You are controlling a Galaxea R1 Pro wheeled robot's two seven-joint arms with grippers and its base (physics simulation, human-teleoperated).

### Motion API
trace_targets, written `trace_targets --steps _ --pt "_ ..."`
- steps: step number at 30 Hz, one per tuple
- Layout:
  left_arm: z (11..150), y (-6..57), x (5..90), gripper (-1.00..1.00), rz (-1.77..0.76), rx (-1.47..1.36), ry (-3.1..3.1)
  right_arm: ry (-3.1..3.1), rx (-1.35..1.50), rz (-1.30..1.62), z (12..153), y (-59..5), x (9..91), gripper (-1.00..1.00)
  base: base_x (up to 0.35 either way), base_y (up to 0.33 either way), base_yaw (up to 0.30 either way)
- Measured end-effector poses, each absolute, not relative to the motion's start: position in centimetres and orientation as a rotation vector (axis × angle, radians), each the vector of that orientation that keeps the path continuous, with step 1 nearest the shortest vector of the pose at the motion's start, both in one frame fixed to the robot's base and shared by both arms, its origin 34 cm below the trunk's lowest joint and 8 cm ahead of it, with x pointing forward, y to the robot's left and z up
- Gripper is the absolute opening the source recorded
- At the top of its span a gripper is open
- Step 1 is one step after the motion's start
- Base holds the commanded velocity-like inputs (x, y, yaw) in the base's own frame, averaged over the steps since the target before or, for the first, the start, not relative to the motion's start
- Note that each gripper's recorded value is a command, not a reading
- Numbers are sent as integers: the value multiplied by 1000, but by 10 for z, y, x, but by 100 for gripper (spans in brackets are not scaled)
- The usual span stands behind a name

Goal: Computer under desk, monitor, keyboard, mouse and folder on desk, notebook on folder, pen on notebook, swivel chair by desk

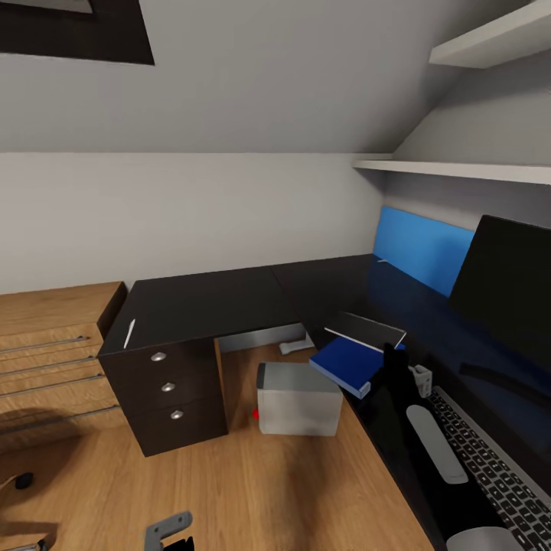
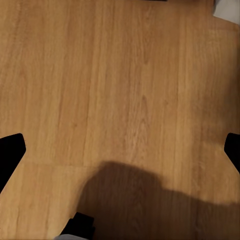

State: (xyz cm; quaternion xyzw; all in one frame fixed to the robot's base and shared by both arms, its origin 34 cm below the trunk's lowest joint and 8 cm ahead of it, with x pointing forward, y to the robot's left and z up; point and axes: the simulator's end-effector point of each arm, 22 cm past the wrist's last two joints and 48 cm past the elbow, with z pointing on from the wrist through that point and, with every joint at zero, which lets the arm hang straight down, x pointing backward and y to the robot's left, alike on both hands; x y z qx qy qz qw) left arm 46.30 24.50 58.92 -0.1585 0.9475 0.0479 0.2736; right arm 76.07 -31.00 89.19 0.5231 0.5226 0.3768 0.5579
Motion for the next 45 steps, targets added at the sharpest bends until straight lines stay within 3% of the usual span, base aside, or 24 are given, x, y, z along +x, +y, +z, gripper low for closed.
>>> trace_targets --steps 45 --pt "591 258 467 100 148 -469 2533 1340 1228 761 861 -312 757 -100 0 28 0"
